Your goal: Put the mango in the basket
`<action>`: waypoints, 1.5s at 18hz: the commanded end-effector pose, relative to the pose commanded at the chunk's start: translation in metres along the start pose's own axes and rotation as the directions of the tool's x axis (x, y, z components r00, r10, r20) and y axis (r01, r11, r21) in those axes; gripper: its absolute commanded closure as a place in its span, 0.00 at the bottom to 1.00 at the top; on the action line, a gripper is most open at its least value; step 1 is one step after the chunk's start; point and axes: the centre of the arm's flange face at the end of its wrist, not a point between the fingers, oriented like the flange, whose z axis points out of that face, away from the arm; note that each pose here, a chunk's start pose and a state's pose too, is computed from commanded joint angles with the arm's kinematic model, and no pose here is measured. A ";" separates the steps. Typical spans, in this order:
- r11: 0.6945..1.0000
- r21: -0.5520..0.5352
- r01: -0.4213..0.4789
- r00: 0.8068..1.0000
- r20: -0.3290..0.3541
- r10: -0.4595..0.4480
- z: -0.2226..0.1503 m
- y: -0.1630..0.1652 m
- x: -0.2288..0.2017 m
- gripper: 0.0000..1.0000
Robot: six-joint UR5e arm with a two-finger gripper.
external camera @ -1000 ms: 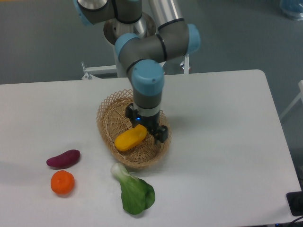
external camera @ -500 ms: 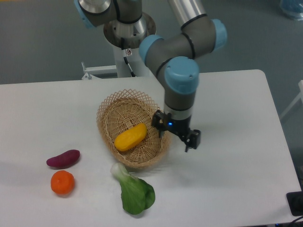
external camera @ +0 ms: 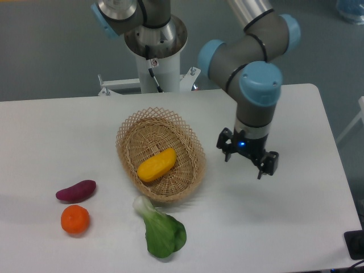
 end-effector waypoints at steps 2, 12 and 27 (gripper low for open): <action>1.000 -0.015 0.014 1.000 0.001 -0.014 0.004 0.013 -0.011 0.00; 0.999 -0.021 -0.048 0.999 0.006 0.048 0.015 0.047 -0.042 0.00; 0.997 -0.020 -0.074 0.997 0.015 0.075 0.017 0.047 -0.049 0.00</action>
